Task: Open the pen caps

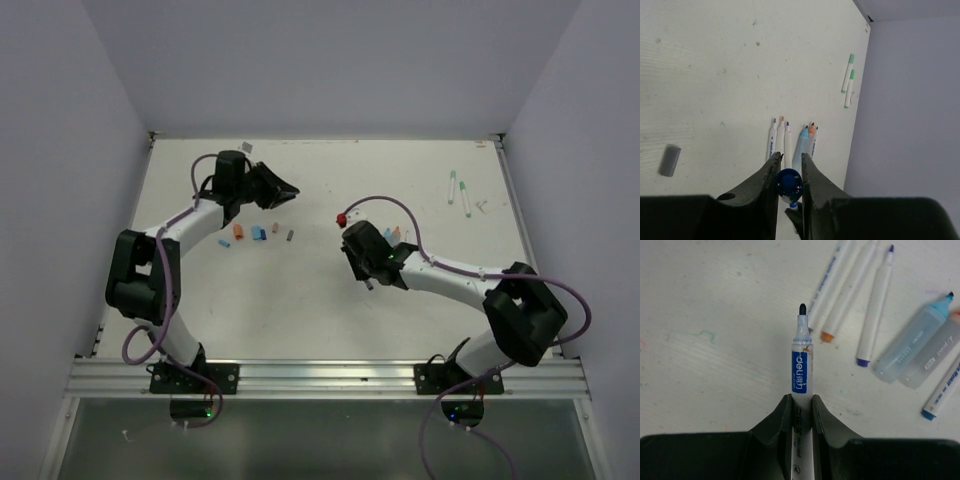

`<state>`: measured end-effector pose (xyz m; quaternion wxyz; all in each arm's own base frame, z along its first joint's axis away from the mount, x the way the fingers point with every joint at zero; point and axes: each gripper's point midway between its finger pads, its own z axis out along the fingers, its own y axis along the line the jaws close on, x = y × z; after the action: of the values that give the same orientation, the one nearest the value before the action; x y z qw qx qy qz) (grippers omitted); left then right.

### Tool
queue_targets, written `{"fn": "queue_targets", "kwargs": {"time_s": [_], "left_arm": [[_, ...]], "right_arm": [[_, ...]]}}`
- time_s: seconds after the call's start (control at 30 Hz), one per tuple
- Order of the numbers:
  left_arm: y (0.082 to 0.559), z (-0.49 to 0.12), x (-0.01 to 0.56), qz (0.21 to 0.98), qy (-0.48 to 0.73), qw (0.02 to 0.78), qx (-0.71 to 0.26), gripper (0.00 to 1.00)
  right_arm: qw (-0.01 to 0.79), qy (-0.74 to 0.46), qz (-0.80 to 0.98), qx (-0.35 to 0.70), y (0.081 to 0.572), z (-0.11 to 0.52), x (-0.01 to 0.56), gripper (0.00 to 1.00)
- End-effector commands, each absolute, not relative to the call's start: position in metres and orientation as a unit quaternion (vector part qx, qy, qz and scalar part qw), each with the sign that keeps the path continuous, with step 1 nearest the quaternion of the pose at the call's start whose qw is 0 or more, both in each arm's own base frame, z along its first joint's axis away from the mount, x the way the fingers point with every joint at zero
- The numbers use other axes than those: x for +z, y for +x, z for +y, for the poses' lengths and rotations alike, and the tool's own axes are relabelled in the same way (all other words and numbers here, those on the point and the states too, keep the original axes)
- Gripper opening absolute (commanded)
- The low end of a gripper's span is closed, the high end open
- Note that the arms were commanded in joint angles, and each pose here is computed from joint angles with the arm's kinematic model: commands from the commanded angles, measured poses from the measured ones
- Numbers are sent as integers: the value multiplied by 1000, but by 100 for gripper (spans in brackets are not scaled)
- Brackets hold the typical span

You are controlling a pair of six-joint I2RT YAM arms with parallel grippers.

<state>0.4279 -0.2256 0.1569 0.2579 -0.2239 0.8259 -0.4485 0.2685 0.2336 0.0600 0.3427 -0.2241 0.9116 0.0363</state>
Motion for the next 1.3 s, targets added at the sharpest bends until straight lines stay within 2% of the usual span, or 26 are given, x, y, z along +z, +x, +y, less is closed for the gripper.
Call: {"fn": "queue_targets", "kwargs": {"time_s": [0.0,0.17,0.4,0.7,0.9,1.27], "left_arm": [[418,-203,163,848,-185,311,-387,0],[395,-168,121,899,-135,325,-262,0],[377,-114,108,906,-152,371,-136,0],[337,-71,75,898,-224,372,-73,0],[314,-57,47,889,-263,371,-55,0],[330,-35,33,862,-321,391,-17,0]], "right_arm": [[359,-194,902,142,272,250,89,0],[365,-130,914,123,294,213,101,0],[352,11,935,42,324,116,86,0],[335,98,936,-36,315,57,59,0],[323,112,937,-66,316,46,47,0],[279,115,950,-75,327,50,26,0]]}}
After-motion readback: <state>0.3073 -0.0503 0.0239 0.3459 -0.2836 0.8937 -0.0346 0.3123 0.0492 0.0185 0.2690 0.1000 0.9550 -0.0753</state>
